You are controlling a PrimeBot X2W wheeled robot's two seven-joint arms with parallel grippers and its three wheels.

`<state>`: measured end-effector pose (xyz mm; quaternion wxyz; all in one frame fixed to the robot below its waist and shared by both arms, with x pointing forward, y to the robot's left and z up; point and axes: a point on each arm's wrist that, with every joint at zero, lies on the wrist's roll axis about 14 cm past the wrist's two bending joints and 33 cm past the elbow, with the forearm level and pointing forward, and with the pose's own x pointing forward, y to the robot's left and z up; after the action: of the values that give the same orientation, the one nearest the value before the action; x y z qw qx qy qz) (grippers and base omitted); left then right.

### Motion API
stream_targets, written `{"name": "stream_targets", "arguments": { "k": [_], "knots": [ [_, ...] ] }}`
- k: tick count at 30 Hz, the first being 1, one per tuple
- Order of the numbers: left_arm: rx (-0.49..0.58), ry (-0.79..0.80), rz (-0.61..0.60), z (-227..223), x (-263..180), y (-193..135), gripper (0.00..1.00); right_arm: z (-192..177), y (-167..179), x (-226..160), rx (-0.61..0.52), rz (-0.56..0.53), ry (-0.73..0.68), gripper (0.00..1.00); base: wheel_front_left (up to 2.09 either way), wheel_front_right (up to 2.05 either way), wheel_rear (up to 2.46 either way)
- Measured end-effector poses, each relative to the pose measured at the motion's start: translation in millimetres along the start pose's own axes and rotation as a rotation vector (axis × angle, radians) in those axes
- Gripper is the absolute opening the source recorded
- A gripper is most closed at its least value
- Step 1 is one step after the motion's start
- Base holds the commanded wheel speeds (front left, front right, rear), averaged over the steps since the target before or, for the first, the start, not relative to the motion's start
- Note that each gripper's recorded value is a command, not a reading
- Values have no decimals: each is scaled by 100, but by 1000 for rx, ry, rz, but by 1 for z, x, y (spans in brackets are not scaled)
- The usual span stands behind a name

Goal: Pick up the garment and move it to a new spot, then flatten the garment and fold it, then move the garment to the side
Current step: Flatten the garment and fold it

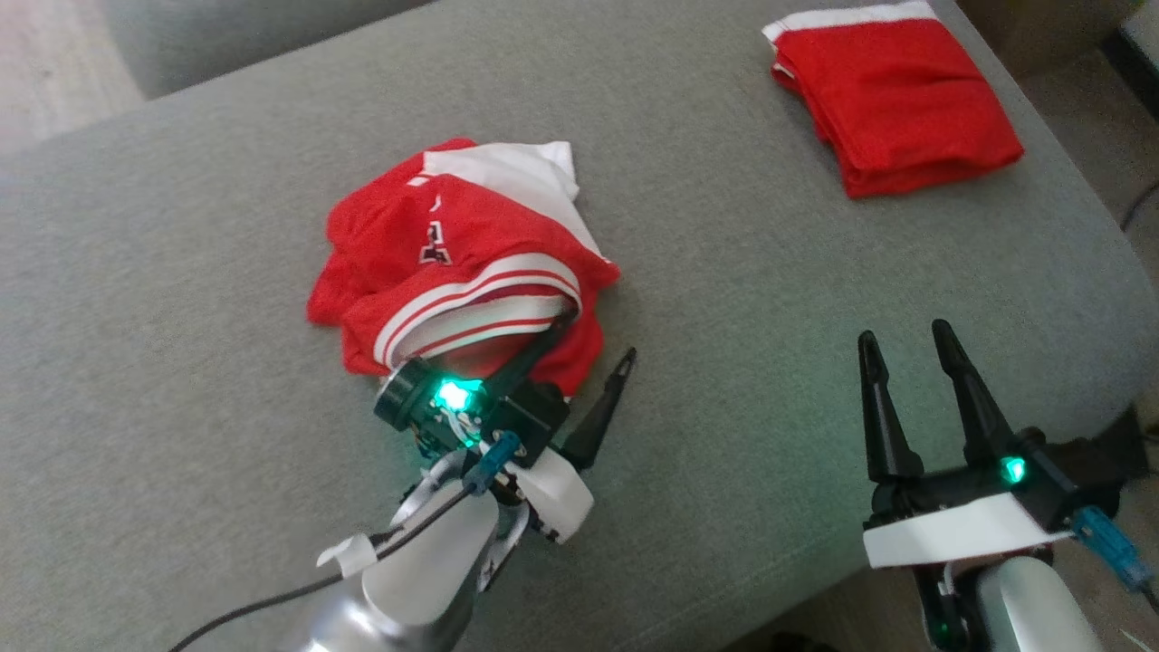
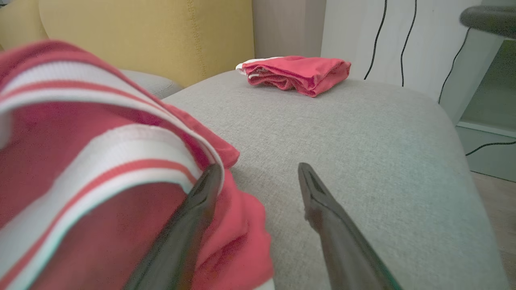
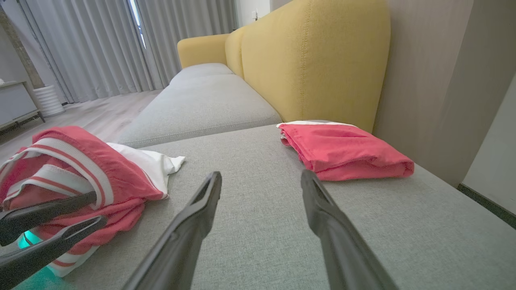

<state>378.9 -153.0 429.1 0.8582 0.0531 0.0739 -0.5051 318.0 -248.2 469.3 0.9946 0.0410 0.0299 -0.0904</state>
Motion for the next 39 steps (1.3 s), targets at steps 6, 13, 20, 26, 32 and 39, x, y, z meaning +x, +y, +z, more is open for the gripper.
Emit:
{"name": "stream_targets", "arguments": {
  "k": [6,13,20,26,32,39],
  "knots": [
    [-1,21,38,-8,14,10,100,-1,-7,-1,-11,-26,10,100,0,0,0],
    [-4,16,100,-5,19,23,100,0,-10,-5,-10,-36,7,100,0,0,0],
    [-68,2,112,6,22,24,0,2,-10,-9,-5,-36,-2,100,0,0,0],
    [-172,-69,41,41,26,5,0,8,-10,-16,5,-36,-27,100,0,0,0],
    [-234,-192,-83,118,35,-14,0,13,-10,-27,23,-44,-51,100,0,0,0],
    [-278,-470,-149,259,23,-5,0,16,-6,-33,44,-34,-71,100,0,0,0]
  ]
}}
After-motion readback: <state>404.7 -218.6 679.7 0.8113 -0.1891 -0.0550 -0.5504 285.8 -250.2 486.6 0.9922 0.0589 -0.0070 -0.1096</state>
